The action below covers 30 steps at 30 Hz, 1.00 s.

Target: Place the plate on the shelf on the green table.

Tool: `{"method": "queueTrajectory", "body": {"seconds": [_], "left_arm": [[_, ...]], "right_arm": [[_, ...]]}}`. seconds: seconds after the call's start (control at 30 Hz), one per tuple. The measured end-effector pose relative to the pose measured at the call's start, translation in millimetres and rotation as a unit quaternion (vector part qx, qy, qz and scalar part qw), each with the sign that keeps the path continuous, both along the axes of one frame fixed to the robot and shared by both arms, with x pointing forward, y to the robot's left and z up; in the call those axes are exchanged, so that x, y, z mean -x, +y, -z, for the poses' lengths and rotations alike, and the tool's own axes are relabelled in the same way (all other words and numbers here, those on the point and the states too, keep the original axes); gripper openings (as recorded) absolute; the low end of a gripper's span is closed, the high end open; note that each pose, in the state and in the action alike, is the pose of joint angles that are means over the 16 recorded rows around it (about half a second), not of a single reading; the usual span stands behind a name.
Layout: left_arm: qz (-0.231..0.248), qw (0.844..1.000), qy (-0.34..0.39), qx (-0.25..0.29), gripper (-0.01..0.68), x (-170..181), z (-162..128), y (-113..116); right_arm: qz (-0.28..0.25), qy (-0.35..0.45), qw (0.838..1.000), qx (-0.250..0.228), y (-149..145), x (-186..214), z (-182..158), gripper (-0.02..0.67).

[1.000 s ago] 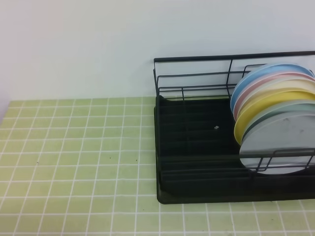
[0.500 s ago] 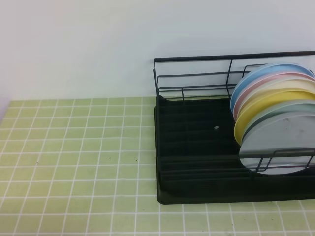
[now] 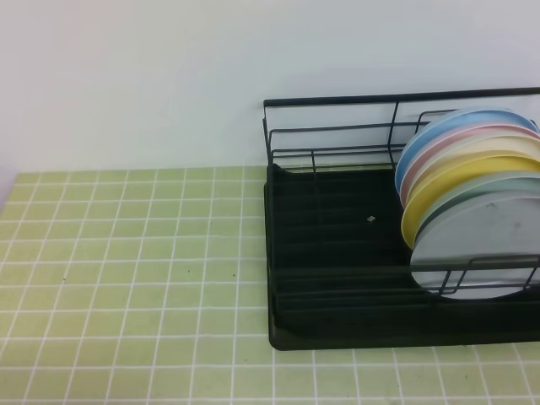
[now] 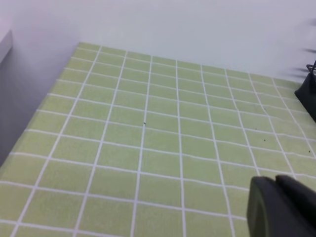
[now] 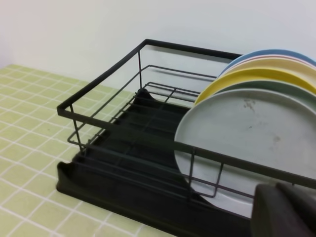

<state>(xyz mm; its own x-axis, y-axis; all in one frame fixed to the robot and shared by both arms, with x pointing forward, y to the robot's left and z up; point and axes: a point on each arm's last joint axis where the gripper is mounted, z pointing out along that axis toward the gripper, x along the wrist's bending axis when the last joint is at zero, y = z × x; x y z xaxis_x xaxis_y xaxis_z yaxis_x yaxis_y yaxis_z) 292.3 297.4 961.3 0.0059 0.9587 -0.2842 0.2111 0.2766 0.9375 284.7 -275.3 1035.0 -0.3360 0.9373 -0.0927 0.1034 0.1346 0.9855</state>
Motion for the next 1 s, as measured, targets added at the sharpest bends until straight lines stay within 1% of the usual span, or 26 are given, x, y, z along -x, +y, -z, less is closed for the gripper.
{"method": "queueTrajectory", "body": {"seconds": [0.23,0.4,0.7,0.87,1.0], "left_arm": [[0.000,1.000,0.002,0.000,0.000,0.1,0.3,0.0],[0.000,1.000,0.002,0.000,0.000,0.1,0.3,0.0],[0.000,1.000,0.002,0.000,0.000,0.1,0.4,0.0],[0.000,1.000,0.004,0.000,0.000,0.1,0.6,0.0],[0.000,1.000,0.005,0.000,0.000,0.2,0.9,0.0]], "right_arm": [[0.034,-0.018,0.998,0.039,-6.8,-1.8,14.4,-0.004],[0.070,-0.030,0.996,0.052,-12.7,-5.1,34.0,-0.004],[0.128,0.002,0.991,0.027,-19.5,-8.3,67.7,-0.003],[0.149,0.031,0.988,0.020,-21.8,-7.9,74.2,-0.003],[0.156,0.042,0.987,0.020,-22.5,-7.5,76.2,-0.003]]}}
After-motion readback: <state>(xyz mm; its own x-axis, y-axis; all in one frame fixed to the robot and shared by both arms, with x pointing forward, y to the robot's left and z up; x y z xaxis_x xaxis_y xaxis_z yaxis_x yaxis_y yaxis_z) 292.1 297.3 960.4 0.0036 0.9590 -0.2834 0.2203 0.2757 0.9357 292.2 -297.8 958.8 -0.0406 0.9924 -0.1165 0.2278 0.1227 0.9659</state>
